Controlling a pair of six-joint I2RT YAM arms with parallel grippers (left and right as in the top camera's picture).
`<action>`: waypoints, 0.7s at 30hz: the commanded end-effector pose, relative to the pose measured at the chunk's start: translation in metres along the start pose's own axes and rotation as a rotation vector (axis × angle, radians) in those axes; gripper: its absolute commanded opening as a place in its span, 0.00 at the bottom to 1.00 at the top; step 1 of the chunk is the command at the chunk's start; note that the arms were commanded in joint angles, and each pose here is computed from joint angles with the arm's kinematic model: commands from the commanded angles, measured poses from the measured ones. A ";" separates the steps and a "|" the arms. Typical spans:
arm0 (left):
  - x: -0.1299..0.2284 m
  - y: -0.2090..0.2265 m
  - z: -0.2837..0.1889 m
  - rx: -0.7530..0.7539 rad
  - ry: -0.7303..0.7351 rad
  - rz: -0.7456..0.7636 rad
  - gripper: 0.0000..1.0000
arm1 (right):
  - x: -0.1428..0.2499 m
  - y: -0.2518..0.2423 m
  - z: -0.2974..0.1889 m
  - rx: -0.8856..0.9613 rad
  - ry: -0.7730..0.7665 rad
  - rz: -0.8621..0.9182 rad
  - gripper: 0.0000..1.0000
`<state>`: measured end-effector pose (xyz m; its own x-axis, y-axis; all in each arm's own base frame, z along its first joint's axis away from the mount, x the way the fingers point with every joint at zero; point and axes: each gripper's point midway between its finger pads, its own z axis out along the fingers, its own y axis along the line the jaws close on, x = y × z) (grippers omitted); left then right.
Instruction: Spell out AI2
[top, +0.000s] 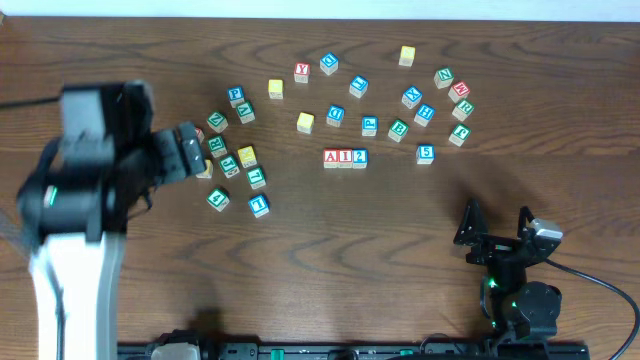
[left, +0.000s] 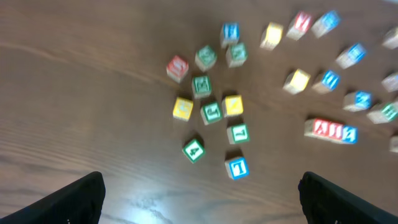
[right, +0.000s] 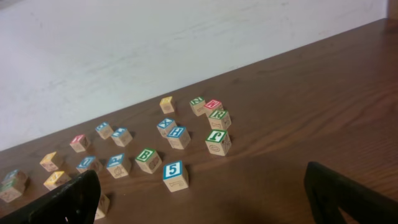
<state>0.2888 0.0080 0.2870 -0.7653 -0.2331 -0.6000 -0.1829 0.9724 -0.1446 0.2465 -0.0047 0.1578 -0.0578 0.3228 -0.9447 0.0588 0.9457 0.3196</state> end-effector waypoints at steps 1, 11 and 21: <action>0.010 0.005 -0.017 -0.013 -0.060 0.012 0.98 | 0.000 -0.001 0.000 0.000 -0.004 -0.013 0.99; 0.015 0.006 -0.017 0.058 -0.469 0.067 0.98 | 0.000 -0.001 0.000 0.000 -0.004 -0.013 1.00; 0.038 0.012 -0.002 0.104 -0.828 0.108 0.98 | 0.000 -0.001 0.000 0.000 -0.004 -0.013 0.99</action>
<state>0.2608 0.0087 0.2755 -0.0990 -0.1467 -0.9842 -0.0421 0.9888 -0.1432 0.2465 -0.0044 0.1578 -0.0583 0.3207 -0.9454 0.0564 0.9465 0.3176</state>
